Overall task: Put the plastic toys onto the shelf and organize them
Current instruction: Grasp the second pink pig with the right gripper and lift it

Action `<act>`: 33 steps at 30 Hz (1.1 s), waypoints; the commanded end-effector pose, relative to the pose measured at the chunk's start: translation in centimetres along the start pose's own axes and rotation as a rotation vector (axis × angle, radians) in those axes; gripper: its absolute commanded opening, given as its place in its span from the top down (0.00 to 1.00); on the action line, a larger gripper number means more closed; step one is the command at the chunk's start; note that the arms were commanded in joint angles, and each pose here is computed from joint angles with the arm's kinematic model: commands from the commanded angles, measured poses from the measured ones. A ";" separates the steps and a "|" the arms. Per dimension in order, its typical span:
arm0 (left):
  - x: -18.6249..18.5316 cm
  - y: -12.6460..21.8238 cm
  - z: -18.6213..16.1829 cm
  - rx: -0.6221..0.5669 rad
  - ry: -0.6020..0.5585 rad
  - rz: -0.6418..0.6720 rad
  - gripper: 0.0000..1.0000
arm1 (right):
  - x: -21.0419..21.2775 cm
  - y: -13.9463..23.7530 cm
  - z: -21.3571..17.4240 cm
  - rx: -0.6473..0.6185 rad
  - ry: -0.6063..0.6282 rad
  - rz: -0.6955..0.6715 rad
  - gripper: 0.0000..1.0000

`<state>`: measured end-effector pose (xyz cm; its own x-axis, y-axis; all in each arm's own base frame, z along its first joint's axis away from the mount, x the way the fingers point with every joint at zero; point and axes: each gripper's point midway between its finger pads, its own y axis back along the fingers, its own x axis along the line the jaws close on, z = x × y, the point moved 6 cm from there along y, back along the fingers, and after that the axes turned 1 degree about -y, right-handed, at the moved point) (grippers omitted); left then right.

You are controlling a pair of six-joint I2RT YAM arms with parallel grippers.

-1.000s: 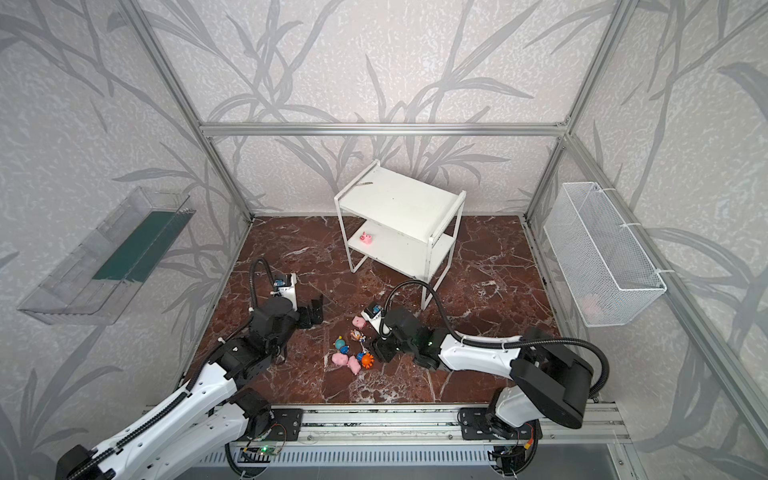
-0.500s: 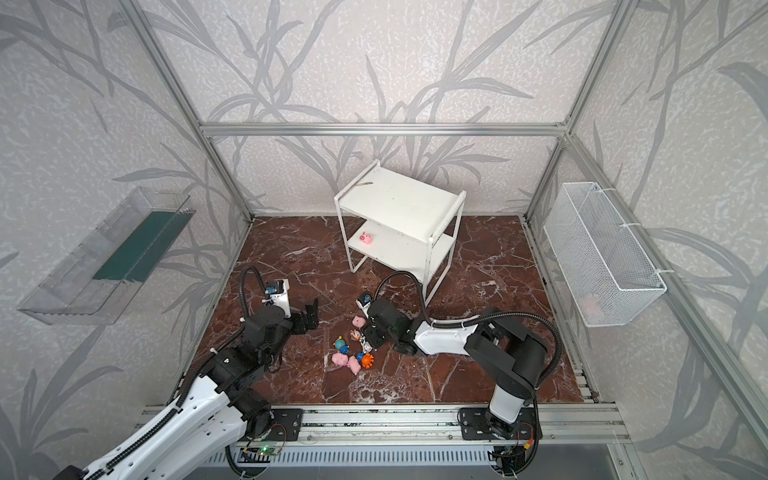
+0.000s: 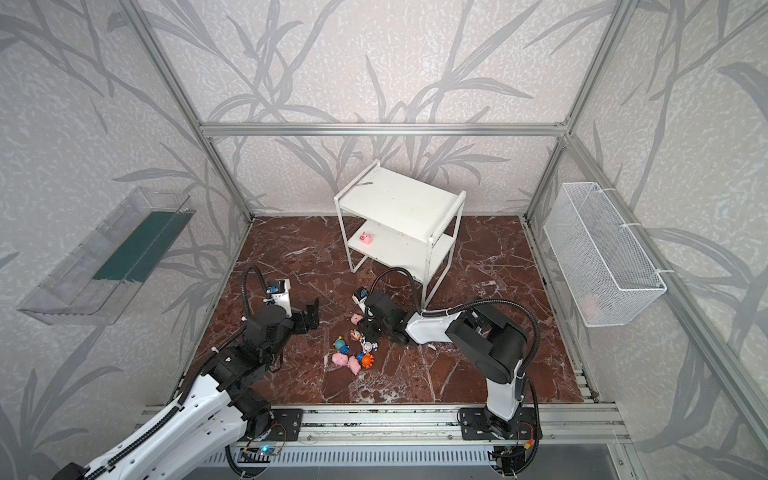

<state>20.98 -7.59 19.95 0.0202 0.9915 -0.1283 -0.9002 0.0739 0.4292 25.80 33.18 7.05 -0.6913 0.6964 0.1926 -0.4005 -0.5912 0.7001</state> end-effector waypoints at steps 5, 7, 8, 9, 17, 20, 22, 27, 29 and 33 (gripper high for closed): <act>0.0 0.3 0.8 -0.024 0.020 0.003 0.01 | 0.2 -0.5 0.6 -0.022 -0.023 0.080 0.56; 0.0 0.3 0.9 -0.026 0.019 0.003 0.01 | 0.5 -0.5 0.7 -0.023 -0.016 0.107 0.58; 0.0 0.3 1.0 -0.026 0.019 0.002 0.01 | 0.7 -0.4 0.7 -0.025 -0.014 0.118 0.59; 0.0 0.3 1.0 -0.028 0.018 0.004 0.01 | 0.7 -0.3 0.7 -0.029 -0.013 0.122 0.60; -0.2 0.3 1.1 -0.030 0.023 -0.012 0.01 | 0.9 -0.2 1.0 -0.037 -0.030 0.143 0.60; -0.2 0.4 1.3 -0.033 0.022 -0.011 0.01 | 1.0 -0.5 1.3 -0.032 -0.036 0.154 0.56; -0.2 0.5 1.4 -0.036 0.021 -0.010 0.01 | 0.8 -0.9 1.4 -0.021 -0.041 0.153 0.53; -0.1 0.7 1.6 -0.041 0.016 -0.005 0.01 | 0.3 -1.6 1.8 -0.028 -0.085 0.180 0.51; -0.1 0.7 1.6 -0.043 0.015 -0.003 0.01 | -0.1 -1.7 2.1 -0.041 -0.109 0.201 0.50; -0.1 0.7 1.6 -0.045 0.016 -0.002 0.01 | -0.3 -2.0 2.4 -0.047 -0.122 0.217 0.50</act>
<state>20.95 -7.67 20.21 0.0319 0.9913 -0.1277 -0.9020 0.0836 0.4236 27.67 34.47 6.79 -0.6881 0.6158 0.3837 -0.2909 -0.7186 0.6316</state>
